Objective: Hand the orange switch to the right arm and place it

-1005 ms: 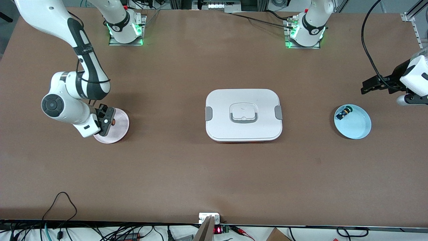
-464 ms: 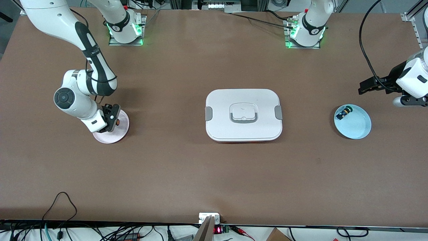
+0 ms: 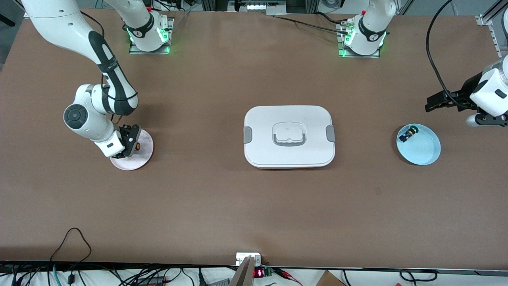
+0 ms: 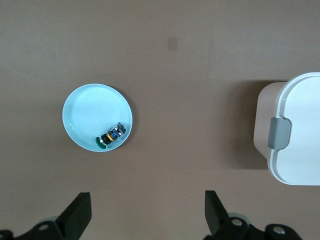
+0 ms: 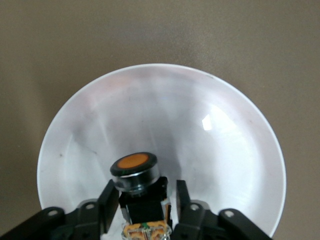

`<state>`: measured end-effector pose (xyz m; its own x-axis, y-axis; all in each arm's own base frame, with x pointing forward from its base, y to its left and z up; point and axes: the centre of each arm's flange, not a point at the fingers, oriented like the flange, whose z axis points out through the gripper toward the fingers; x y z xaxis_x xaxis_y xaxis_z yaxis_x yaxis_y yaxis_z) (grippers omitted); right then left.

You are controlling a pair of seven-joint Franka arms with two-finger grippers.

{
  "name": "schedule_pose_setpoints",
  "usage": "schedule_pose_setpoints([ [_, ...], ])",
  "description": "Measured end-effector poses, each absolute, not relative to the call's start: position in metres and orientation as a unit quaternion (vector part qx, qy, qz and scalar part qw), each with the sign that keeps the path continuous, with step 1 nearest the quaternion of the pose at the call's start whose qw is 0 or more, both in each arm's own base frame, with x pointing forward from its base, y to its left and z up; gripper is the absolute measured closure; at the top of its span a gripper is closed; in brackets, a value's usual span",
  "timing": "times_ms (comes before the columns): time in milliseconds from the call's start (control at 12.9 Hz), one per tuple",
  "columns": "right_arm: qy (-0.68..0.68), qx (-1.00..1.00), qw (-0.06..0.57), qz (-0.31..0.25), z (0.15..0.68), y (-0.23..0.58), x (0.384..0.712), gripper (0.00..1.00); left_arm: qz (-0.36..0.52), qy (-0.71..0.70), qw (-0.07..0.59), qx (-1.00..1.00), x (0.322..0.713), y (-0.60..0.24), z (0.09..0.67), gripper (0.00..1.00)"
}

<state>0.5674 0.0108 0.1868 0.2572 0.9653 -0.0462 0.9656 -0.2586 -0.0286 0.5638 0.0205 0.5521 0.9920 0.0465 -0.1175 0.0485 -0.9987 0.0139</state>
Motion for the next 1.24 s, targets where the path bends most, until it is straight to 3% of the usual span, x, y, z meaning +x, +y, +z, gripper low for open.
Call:
schedule_pose_setpoints([
  [309, 0.508, 0.861, -0.002, -0.028, 0.25, 0.023, 0.59, 0.01, -0.062, 0.023, 0.008, 0.998, 0.563, 0.02, 0.552, 0.0],
  [850, 0.186, 0.974, -0.017, -0.13, 0.385, 0.033, 0.614, 0.0, -0.062, 0.022, 0.008, 0.998, 0.563, 0.019, 0.552, 0.0],
  [1236, 0.042, 0.983, 0.002, -0.18, 0.459, 0.038, 0.611, 0.0, -0.062, 0.023, 0.016, 0.998, 0.563, 0.017, 0.552, 0.0],
])
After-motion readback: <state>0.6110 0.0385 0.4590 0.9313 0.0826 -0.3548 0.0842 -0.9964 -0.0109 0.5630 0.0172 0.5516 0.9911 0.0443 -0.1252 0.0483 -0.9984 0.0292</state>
